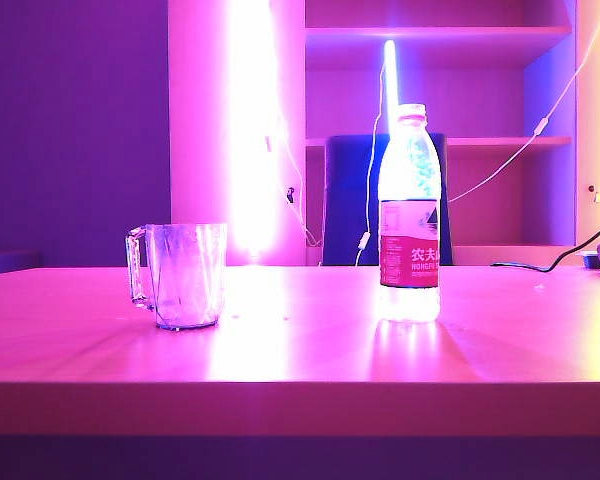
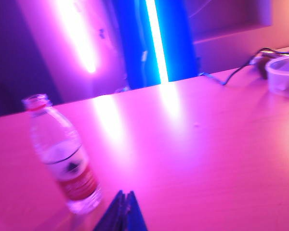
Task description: Pick up the mineral water bottle on the table and pour water into the mug until it's half full.
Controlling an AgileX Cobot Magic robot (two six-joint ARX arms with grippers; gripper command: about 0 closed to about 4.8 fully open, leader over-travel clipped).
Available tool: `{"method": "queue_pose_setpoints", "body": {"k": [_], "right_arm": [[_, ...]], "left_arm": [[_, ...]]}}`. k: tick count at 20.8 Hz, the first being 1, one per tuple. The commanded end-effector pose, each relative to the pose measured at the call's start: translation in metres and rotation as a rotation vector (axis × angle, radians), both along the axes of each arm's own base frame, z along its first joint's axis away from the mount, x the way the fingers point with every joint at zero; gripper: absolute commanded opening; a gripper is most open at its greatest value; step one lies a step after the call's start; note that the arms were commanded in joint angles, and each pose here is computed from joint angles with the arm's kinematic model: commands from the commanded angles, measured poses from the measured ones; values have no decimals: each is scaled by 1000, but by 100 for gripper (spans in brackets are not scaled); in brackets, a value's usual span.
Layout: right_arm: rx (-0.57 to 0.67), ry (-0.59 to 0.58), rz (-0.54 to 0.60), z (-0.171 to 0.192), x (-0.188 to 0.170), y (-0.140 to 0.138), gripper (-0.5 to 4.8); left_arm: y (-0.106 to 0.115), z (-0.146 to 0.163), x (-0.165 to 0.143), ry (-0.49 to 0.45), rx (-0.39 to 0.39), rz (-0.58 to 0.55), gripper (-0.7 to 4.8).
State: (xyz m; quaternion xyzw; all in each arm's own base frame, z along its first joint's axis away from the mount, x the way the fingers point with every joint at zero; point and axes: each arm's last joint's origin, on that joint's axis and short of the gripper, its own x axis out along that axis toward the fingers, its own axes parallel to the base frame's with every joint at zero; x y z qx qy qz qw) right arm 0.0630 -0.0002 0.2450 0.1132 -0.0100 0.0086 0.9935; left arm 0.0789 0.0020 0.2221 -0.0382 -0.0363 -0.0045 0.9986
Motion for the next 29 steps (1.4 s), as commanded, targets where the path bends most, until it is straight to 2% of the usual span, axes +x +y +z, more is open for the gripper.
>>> {"method": "queue_pose_setpoints", "body": {"k": [1, 3, 5, 6, 8, 11, 13, 16, 17, 18, 20, 21, 22, 23, 24, 25, 26, 29], "right_arm": [[-165, 79, 104, 23, -24, 3, 8], [-276, 129, 151, 42, -39, 5, 76], [-339, 154, 217, 64, -47, 6, 95], [-356, 145, 275, 78, -47, 8, 117], [-353, 95, 376, 104, -39, 11, 149], [-331, 1, 430, 134, -15, 12, 150], [-289, -33, 494, 139, 9, 14, 150], [-204, -16, 565, 105, 80, 19, 173], [-181, -16, 557, 92, 95, 22, 173], [-142, -13, 501, 66, 119, 26, 175], [-135, -31, 475, 31, 141, 32, 187], [-136, -43, 485, 14, 151, 36, 217], [-136, -47, 490, -7, 164, 42, 286], [-134, -35, 469, -20, 172, 45, 328], [-132, -11, 453, -36, 184, 49, 409], [-133, -11, 461, -45, 191, 53, 443], [-134, -26, 482, -59, 202, 62, 462], [-188, -26, 450, -83, 221, 76, 479]], "left_arm": [[-5, 35, -18, -36, 16, -137, -4], [-9, 50, -28, 2, 23, -260, -4], [-12, 61, -26, 59, 79, -404, -4], [-15, 66, -17, 95, 99, -506, -4], [-16, 67, 4, 194, 78, -590, -4], [-15, 56, 33, 339, 40, -617, -4], [-14, 51, 43, 387, 22, -620, -4], [-14, 44, 55, 447, 0, -622, -4], [-14, 44, 55, 449, -2, -622, -4], [-14, 44, 55, 447, -1, -622, -4], [-14, 44, 55, 446, -4, -625, -4], [-14, 44, 55, 448, -5, -624, -4], [-14, 44, 55, 447, -4, -622, -4], [-14, 44, 55, 446, -4, -624, -4], [-14, 44, 55, 442, -3, -626, -4], [-14, 45, 55, 440, -9, -631, -4], [-15, 45, 56, 433, -13, -643, -4], [-16, 46, 53, 426, -12, -659, -4]]}}
